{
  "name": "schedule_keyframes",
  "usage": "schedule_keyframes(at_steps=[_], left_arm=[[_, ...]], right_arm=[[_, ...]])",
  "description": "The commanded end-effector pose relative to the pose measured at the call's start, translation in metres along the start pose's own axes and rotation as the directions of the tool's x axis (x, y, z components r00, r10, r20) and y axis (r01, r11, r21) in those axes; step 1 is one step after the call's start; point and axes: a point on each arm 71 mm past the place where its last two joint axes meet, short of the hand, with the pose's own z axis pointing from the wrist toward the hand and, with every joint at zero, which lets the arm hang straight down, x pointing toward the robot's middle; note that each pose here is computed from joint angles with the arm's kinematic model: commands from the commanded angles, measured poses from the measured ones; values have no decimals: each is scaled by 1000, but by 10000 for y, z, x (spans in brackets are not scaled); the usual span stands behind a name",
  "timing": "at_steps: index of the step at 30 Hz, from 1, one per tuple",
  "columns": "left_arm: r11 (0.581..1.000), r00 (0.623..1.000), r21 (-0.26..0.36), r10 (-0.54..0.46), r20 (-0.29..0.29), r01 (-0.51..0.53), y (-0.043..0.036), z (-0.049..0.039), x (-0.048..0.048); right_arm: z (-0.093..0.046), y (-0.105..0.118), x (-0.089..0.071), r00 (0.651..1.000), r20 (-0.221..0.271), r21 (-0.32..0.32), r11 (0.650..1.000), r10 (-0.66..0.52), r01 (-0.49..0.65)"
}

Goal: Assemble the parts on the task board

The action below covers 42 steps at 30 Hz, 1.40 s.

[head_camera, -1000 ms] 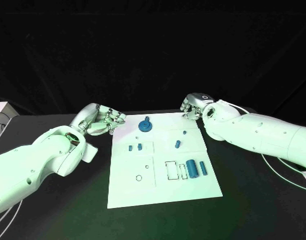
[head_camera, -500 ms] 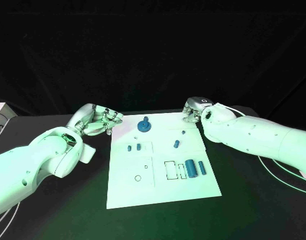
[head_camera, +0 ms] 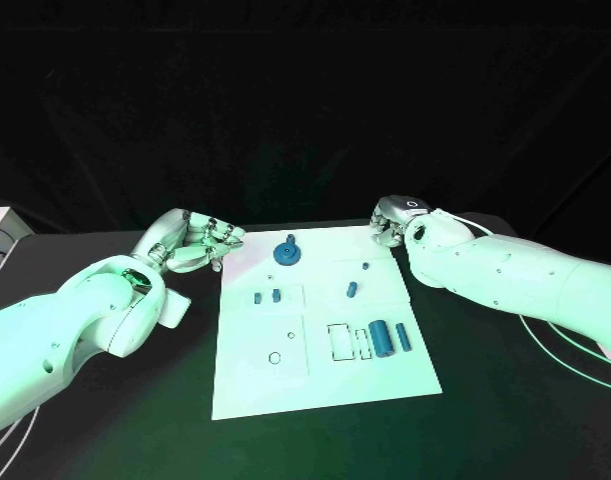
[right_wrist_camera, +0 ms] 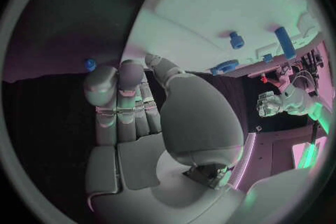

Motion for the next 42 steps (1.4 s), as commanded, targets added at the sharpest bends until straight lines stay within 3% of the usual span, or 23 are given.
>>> schedule_keyframes(at_steps=[1, 13, 21, 25, 30, 33, 37, 42], left_arm=[[1000, 1000, 4, -9, 10, 9, -6, 0, -4], [1000, 1000, 14, -10, 14, 10, -13, -6, -9], [999, 999, 38, -37, 21, 36, -35, -18, -15], [994, 994, 37, -102, 36, 101, -26, -27, -40], [968, 965, 26, -251, 80, 250, 15, -41, -102], [943, 935, 27, -333, 120, 332, 54, -52, -163], [924, 912, 31, -380, 155, 380, 91, -63, -226], [914, 898, 39, -404, 175, 404, 110, -75, -267]], right_arm=[[-13, 3, -41, 998, 59, -27, 999, 19, -17], [-88, -195, -178, 975, 198, -31, 995, 100, -96], [-127, -548, -318, 924, 264, 33, 955, 276, -294], [-147, -761, -422, 853, 312, 32, 893, 418, -450], [-192, -995, -566, 700, 384, -16, 763, 602, -647], [-220, -1144, -677, 648, 430, -26, 726, 628, -687], [-234, -1263, -734, 659, 444, -1, 736, 607, -677], [-206, -1305, -718, 742, 397, 73, 788, 539, -611]])
